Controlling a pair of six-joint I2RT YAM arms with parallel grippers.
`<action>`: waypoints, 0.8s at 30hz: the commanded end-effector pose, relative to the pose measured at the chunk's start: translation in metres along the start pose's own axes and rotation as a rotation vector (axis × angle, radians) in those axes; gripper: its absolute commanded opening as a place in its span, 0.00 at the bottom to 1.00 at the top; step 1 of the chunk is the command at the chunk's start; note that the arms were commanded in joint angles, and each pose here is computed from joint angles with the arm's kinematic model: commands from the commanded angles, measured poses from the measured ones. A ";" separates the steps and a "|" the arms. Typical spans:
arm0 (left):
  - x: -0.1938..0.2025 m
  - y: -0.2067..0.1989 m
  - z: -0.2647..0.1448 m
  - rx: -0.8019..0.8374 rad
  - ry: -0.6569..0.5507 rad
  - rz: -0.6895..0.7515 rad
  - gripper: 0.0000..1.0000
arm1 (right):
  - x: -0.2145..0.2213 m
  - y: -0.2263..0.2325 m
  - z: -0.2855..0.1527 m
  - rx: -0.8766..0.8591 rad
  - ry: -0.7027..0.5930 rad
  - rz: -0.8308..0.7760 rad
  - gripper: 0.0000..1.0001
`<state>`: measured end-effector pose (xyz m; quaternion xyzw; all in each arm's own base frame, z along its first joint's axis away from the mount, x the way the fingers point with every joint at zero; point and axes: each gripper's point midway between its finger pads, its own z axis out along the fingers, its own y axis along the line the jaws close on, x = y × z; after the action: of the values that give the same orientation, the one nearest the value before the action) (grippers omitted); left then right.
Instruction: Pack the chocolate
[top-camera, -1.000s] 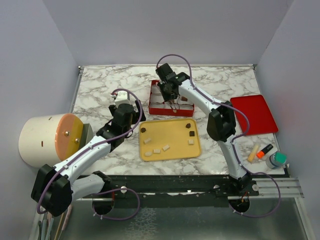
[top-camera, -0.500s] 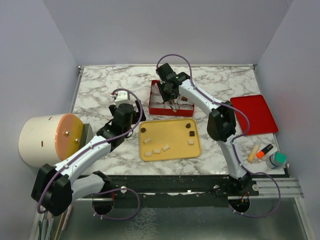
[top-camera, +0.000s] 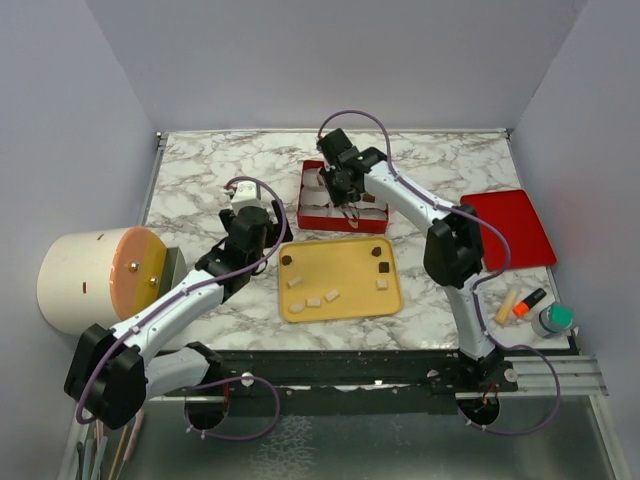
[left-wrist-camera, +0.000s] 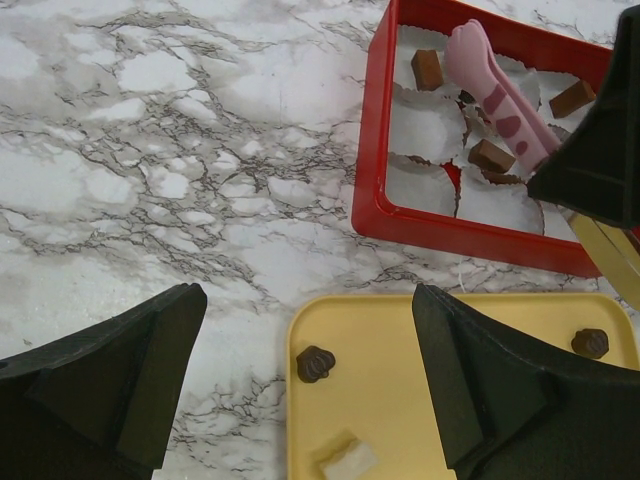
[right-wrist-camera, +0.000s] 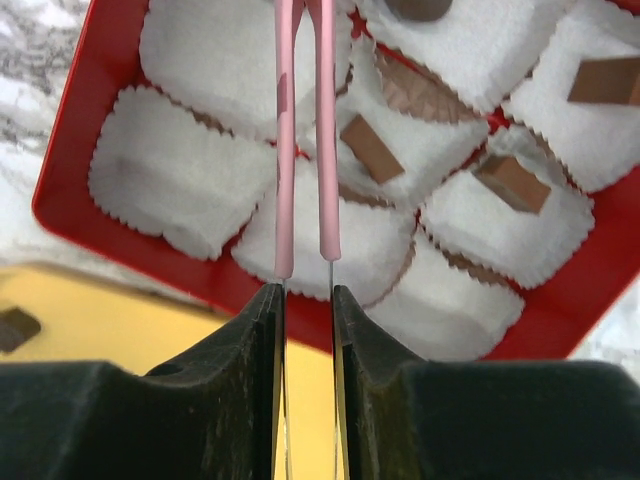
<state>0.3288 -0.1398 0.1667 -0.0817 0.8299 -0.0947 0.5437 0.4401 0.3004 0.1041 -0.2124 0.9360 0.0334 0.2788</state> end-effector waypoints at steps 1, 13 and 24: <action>0.000 0.000 0.002 0.006 0.002 -0.008 0.96 | -0.016 0.003 -0.051 -0.045 -0.104 0.008 0.27; -0.008 0.007 0.000 -0.025 -0.012 -0.005 0.96 | 0.058 0.054 -0.106 -0.108 -0.067 -0.132 0.27; -0.018 0.012 -0.009 -0.044 -0.033 -0.024 0.96 | 0.158 0.092 -0.143 -0.235 0.025 -0.213 0.34</action>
<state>0.3267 -0.1314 0.1675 -0.0885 0.8311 -0.0858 0.5423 0.2305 0.2915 0.1249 -0.3384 0.9078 0.0773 0.2355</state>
